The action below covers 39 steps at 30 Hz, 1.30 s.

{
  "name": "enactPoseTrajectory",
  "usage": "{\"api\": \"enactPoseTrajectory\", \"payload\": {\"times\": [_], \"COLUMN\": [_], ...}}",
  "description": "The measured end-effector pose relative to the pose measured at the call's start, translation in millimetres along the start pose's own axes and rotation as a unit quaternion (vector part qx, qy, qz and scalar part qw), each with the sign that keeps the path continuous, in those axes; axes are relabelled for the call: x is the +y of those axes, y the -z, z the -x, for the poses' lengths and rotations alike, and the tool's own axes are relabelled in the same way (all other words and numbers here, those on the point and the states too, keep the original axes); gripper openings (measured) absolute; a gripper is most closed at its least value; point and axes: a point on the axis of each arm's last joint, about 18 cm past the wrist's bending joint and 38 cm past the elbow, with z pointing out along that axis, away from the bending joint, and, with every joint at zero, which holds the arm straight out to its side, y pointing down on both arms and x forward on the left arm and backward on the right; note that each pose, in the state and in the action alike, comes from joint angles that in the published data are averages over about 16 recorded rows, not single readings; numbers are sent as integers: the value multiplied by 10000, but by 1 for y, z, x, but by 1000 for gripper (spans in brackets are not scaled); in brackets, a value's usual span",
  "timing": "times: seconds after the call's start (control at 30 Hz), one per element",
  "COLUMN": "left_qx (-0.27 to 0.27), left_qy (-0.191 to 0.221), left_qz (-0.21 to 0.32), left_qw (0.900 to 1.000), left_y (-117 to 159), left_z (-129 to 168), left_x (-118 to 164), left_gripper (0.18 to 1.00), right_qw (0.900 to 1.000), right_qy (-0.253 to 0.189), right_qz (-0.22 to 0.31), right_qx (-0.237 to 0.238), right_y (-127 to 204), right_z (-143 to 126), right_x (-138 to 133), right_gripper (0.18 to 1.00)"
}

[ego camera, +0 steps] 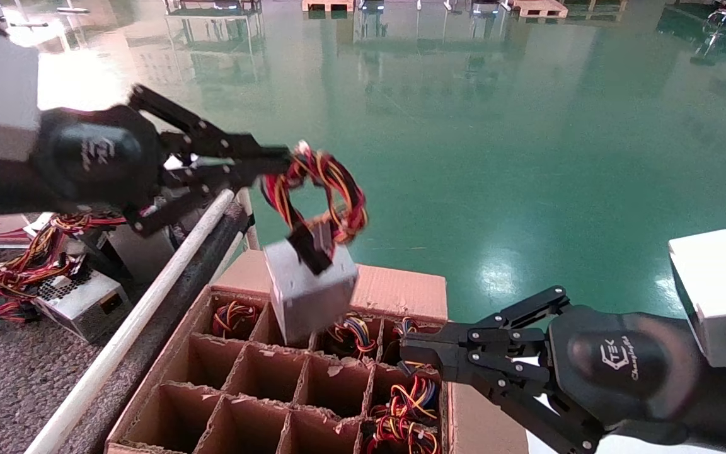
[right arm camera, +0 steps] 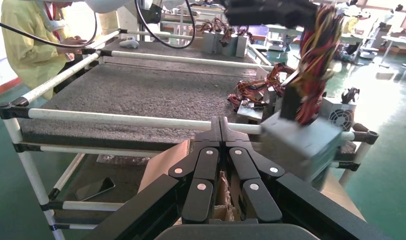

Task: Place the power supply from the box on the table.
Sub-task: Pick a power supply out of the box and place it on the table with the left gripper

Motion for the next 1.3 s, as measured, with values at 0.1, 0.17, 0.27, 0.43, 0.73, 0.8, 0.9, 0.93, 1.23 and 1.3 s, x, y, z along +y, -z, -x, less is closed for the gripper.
{"api": "enactPoseTrajectory", "payload": {"times": [0.1,0.17,0.27,0.43,0.73,0.8,0.9,0.93,1.23,1.3], "left_qx": [-190,-316,-496,-751,-1082,-1142,-1233,-1263,-1467,-1497], "left_qy": [-145,-239,-369,-532,-633,-627,-597,-581,-358,-292], "left_qz": [137,251,445,804,1490,1640,1872,1953,2572,2685], "left_qw": [9996,9989,9971,9925,9809,9778,9727,9708,9545,9511], "left_y": [13,22,37,63,111,122,138,144,188,196], "left_z": [9,15,23,33,41,41,40,39,29,26], "left_x": [-5,-7,-11,-16,-20,-20,-19,-19,-13,-11], "left_gripper": [197,197,197,196,196,196,196,196,196,196], "right_qw": [10000,10000,10000,10000,10000,10000,10000,10000,10000,10000], "right_qy": [0,0,0,0,0,0,0,0,0,0], "right_qz": [0,0,0,0,0,0,0,0,0,0], "right_qx": [0,0,0,0,0,0,0,0,0,0], "right_y": [0,0,0,0,0,0,0,0,0,0], "right_z": [0,0,0,0,0,0,0,0,0,0], "right_x": [0,0,0,0,0,0,0,0,0,0], "right_gripper": [193,193,193,193,193,193,193,193,193,193]}}
